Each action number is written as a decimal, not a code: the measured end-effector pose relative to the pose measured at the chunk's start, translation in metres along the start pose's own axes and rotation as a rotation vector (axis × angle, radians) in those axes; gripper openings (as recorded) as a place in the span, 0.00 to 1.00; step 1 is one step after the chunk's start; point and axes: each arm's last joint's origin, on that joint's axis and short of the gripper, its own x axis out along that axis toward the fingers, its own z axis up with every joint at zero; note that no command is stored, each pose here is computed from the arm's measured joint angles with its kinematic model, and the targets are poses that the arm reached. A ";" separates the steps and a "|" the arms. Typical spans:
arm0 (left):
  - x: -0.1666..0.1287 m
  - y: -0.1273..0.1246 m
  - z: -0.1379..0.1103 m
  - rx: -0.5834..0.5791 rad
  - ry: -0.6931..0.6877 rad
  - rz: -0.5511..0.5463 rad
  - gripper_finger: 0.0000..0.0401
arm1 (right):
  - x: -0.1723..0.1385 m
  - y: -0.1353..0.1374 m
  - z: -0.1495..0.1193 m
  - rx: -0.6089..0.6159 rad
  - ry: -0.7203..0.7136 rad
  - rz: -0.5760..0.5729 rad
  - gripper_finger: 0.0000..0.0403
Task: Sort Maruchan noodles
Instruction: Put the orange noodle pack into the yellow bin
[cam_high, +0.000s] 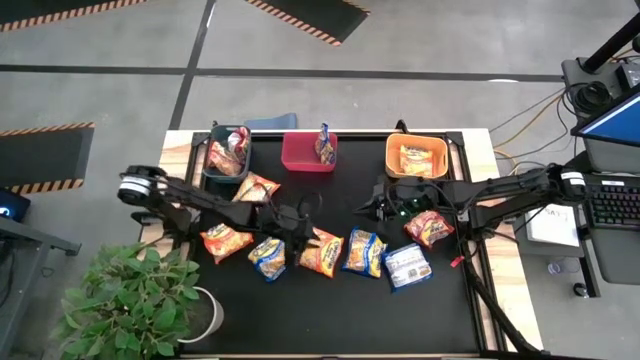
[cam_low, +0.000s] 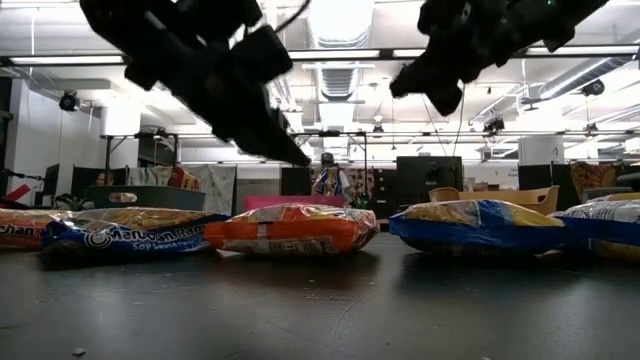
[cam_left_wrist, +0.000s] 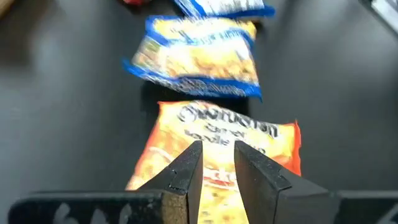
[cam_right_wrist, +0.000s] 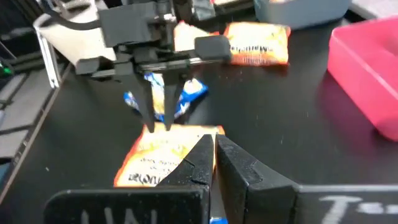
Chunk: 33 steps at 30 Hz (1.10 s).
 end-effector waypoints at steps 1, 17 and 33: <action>0.006 -0.001 -0.004 -0.003 0.011 -0.004 0.19 | 0.003 -0.001 -0.002 0.000 0.011 -0.002 0.02; 0.016 0.032 -0.010 -0.066 0.051 0.546 0.19 | 0.034 -0.009 -0.024 0.049 0.132 -0.037 0.02; -0.023 0.021 -0.005 0.052 0.078 0.267 0.19 | 0.049 -0.033 -0.030 0.386 0.124 -0.119 0.14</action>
